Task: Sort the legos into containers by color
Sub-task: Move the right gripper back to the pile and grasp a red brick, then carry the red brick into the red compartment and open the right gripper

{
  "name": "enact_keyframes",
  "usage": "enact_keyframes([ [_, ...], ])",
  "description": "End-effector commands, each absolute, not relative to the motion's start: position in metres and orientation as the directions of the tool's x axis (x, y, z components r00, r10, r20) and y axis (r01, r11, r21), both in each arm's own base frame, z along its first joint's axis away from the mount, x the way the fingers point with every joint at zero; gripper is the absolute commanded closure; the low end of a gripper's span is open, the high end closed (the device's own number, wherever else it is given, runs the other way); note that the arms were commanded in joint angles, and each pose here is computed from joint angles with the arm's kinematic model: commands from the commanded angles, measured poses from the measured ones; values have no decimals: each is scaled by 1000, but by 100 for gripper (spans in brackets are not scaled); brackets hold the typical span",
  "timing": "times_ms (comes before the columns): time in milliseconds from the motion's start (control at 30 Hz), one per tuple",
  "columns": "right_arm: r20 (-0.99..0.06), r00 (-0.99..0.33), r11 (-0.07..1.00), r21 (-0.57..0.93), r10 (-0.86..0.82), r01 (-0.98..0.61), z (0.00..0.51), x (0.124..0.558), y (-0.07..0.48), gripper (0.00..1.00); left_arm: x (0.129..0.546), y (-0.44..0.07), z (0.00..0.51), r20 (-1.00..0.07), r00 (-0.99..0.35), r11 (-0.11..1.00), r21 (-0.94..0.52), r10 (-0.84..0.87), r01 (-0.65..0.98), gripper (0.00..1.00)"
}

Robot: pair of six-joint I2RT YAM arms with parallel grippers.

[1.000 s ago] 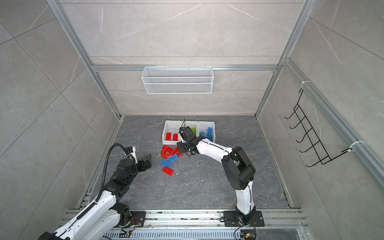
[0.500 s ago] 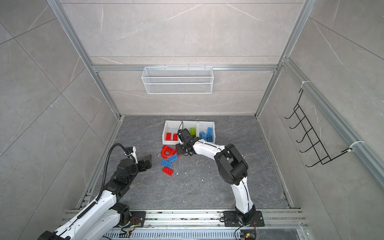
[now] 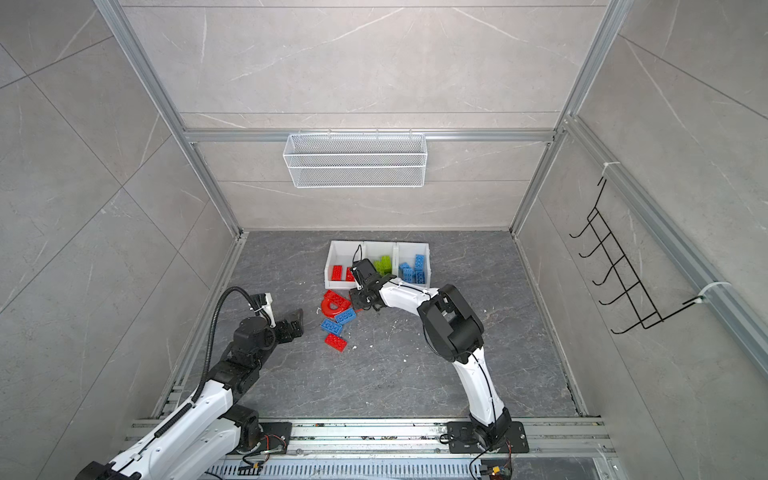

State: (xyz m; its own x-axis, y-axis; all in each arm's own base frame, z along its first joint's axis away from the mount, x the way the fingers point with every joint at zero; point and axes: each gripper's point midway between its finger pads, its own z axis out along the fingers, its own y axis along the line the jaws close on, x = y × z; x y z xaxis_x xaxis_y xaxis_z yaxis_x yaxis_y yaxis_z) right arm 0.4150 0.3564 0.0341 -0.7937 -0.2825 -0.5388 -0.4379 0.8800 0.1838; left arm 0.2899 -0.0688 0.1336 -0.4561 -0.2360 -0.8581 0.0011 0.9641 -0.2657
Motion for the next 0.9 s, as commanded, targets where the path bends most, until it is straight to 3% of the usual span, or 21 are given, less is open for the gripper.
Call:
enact_keyframes([
  [0,-507,-809,890,157,-299,-428,23,411,357,50,293,-66,144,-877,-414,964,-267,-245,-5,0],
  [433,-532,-800,887,181,-275,-425,47,384,336,75,292,-64,144,-878,-413,965,-261,-241,-10,0],
  [867,-594,-763,878,186,-257,-441,98,367,319,86,292,-64,142,-876,-419,966,-259,-240,-12,0],
])
